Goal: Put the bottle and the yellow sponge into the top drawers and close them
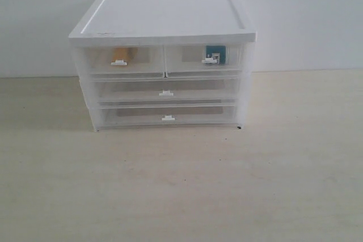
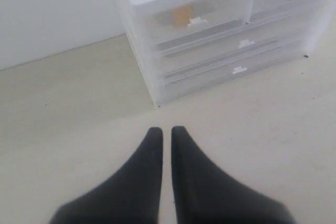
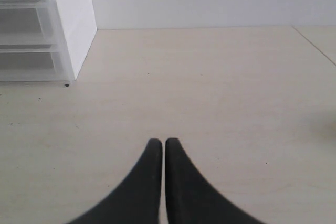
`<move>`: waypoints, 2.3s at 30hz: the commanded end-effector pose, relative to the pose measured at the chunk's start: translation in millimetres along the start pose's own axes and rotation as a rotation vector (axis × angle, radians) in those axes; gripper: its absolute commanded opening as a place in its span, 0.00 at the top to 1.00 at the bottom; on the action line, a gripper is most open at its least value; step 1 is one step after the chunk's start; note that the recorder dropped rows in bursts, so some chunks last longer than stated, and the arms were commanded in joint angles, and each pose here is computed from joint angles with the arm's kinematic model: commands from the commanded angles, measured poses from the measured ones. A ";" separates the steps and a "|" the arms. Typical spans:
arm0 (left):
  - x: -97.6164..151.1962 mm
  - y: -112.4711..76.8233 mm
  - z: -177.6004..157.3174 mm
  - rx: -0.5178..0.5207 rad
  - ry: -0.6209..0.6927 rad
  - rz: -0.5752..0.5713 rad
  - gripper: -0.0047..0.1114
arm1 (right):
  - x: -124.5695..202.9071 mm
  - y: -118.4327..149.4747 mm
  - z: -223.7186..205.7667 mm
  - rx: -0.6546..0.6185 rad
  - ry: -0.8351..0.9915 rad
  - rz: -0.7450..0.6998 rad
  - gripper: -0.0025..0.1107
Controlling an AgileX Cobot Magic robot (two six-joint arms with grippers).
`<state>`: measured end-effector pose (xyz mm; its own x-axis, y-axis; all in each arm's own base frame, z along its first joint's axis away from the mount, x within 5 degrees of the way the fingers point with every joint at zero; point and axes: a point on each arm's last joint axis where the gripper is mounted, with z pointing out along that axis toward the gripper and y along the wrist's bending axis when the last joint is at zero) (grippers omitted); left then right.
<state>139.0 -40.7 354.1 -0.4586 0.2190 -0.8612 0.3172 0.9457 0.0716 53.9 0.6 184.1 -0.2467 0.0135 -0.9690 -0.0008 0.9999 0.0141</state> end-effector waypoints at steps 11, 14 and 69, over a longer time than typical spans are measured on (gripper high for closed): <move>38.5 -0.8 -30.3 -0.028 -0.113 -0.056 0.92 | 0.9 -0.2 0.1 0.003 -0.005 -0.003 0.98; 39.6 -0.9 -30.5 -0.028 -0.107 -0.056 0.92 | 0.9 -0.2 0.1 0.003 -0.005 -0.003 0.98; 191.0 -1.0 4.4 -0.260 -0.316 -0.166 0.92 | 0.9 -0.2 0.1 0.003 -0.005 -0.003 0.98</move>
<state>54.9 -0.8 188.7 -0.1935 0.0308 -0.9806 0.0279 0.9993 0.0259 53.9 0.6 184.1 -0.2467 0.0135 -0.9690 -0.0008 0.9999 0.0141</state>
